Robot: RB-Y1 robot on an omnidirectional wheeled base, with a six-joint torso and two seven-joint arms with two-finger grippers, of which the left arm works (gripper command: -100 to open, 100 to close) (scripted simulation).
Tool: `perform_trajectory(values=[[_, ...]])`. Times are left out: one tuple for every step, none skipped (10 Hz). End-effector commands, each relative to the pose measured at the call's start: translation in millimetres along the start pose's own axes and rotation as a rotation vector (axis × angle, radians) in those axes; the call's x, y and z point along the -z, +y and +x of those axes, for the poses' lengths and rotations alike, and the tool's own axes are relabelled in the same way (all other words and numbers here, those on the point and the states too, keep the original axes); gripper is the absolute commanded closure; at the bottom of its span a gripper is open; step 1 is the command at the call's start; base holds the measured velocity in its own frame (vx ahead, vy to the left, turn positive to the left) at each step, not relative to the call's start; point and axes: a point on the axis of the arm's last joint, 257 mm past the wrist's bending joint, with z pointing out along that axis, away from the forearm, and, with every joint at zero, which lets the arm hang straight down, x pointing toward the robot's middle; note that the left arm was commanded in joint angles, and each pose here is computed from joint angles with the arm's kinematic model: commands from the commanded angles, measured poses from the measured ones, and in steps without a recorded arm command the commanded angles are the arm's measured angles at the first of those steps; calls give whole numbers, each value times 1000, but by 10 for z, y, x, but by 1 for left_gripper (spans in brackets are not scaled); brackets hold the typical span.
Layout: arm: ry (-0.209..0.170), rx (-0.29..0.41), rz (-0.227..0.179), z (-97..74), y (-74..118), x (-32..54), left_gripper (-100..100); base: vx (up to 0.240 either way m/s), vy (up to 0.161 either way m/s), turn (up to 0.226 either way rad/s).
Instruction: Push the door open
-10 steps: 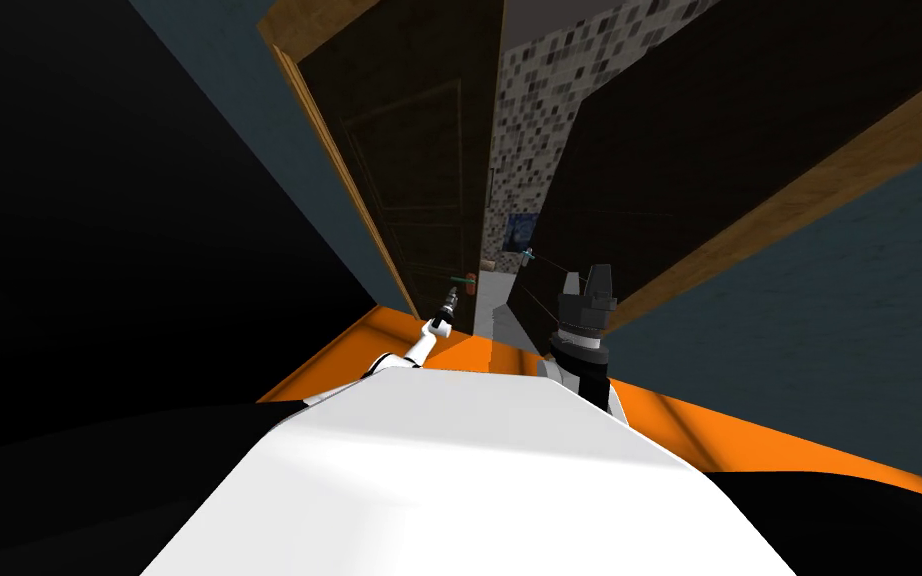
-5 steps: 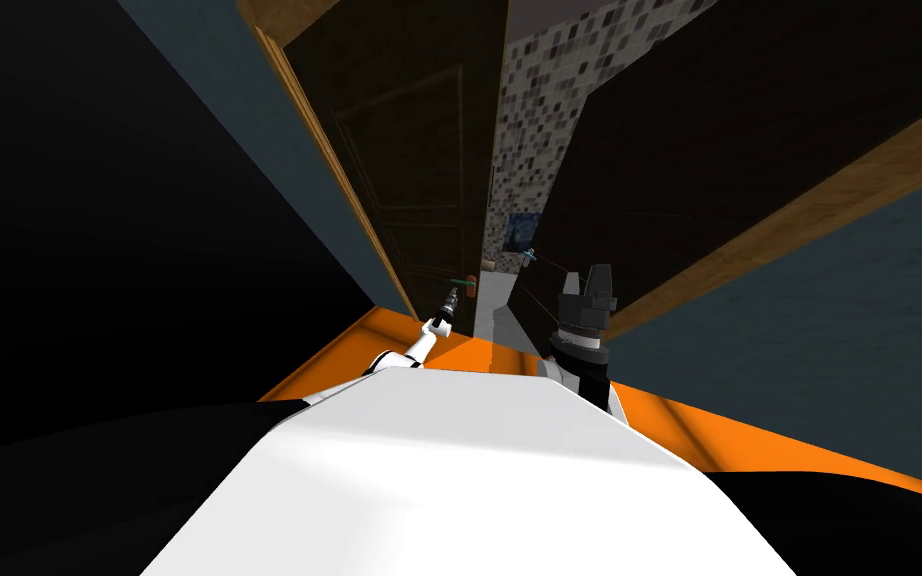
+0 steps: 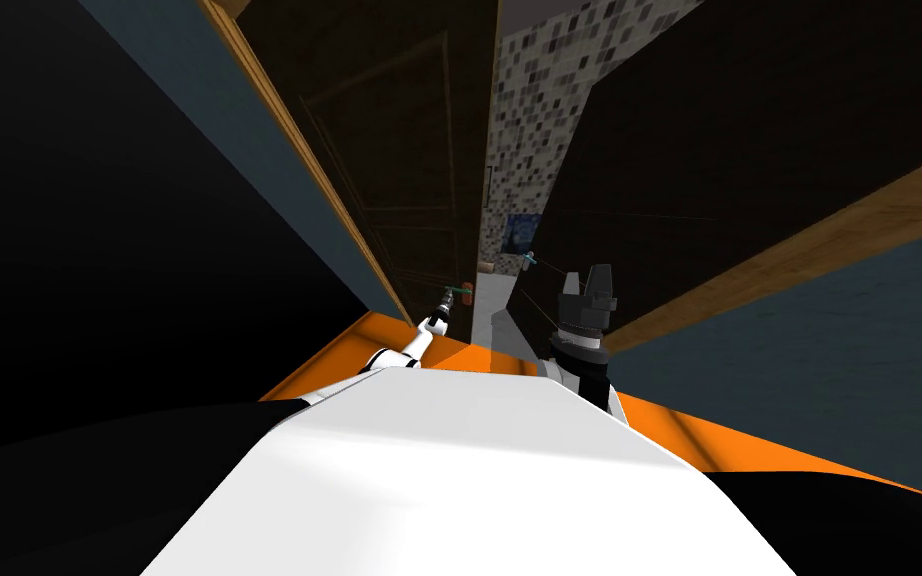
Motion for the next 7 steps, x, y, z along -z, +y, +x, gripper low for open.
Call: perform_trajectory(values=[[1,10,0,48,1,-5,-100,199,-47,-20],[7,28,0,152,-3,-11,-100,195,-33,-25],[14,45,1,255,-10,-16,-100,171,-48,-20],[10,34,2,184,-16,-4,-100,72,-24,0],[10,34,2,184,-16,-4,100,-8,4,8],[10,34,2,184,-16,-4,100,-32,9,-11],[10,34,2,184,-16,-4,100,-18,8,-13]])
